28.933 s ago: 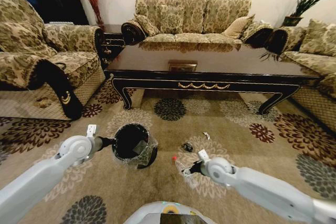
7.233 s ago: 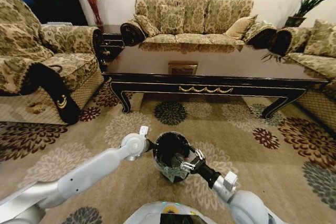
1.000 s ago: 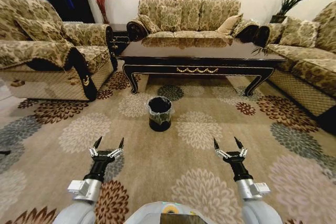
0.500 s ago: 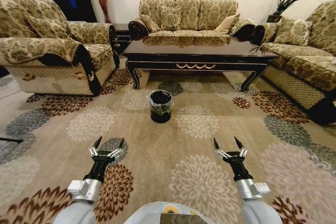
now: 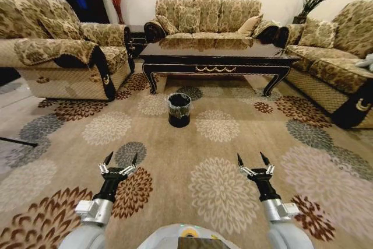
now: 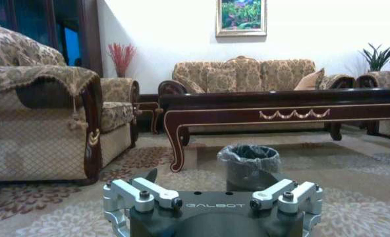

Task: Move to the front of the table and pick up the trash from the floor, then place it into the trash bin.

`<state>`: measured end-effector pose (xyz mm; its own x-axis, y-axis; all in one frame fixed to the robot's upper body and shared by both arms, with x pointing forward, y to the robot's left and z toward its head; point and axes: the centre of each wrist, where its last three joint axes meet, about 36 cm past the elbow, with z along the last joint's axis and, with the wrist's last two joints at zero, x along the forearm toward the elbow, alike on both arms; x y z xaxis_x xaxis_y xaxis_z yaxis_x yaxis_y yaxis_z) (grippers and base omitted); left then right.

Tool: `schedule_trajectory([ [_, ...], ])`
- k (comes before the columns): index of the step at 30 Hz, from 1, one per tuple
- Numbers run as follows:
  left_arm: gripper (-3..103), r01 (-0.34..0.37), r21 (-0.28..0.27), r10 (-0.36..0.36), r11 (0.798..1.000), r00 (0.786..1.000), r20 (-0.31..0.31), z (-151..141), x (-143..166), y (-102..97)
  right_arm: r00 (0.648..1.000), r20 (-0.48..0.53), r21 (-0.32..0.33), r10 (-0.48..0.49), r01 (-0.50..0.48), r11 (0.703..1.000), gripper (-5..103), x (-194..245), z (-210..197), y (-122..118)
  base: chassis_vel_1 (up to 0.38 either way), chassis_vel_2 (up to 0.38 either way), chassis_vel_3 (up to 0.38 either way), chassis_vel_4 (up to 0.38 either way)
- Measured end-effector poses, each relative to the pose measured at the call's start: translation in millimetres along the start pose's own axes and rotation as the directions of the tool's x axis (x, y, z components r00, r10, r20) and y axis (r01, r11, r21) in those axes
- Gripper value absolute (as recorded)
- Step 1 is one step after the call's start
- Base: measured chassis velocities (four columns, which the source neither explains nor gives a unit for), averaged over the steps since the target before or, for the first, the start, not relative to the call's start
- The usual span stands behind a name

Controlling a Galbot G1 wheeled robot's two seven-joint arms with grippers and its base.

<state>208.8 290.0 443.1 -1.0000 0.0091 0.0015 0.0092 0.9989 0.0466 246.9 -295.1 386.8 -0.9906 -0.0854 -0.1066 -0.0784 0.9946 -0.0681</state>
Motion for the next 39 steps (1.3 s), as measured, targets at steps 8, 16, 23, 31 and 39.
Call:
schedule_trajectory([
  [8,100,0.000,0.000,0.000,1.000,1.000,0.000,0.0,0.0,0.0,1.000,0.000,0.000,0.000,0.000,1.000,100,0.0,0.0,0.0,0.164,-0.148,-0.155,0.156],
  [16,100,0.000,0.000,0.000,1.000,1.000,0.000,0.0,0.0,0.0,1.000,0.000,0.000,0.000,0.000,1.000,100,0.0,0.0,0.0,0.138,-0.155,-0.141,0.149],
  [23,100,0.000,0.000,0.000,1.000,1.000,0.000,0.0,0.0,0.0,1.000,0.000,0.000,0.000,0.000,1.000,100,0.0,0.0,0.0,0.194,-0.190,-0.210,0.201],
  [31,100,0.000,0.000,0.000,1.000,1.000,0.000,0.0,0.0,0.0,1.000,0.000,0.000,0.000,0.000,1.000,100,0.1,0.0,0.1,0.186,-0.183,-0.193,0.172],
  [39,100,0.000,0.000,0.000,1.000,1.000,0.000,0.0,0.0,0.0,1.000,0.000,0.000,0.000,0.000,1.000,100,0.0,0.0,0.0,0.181,-0.187,-0.168,0.179],
])
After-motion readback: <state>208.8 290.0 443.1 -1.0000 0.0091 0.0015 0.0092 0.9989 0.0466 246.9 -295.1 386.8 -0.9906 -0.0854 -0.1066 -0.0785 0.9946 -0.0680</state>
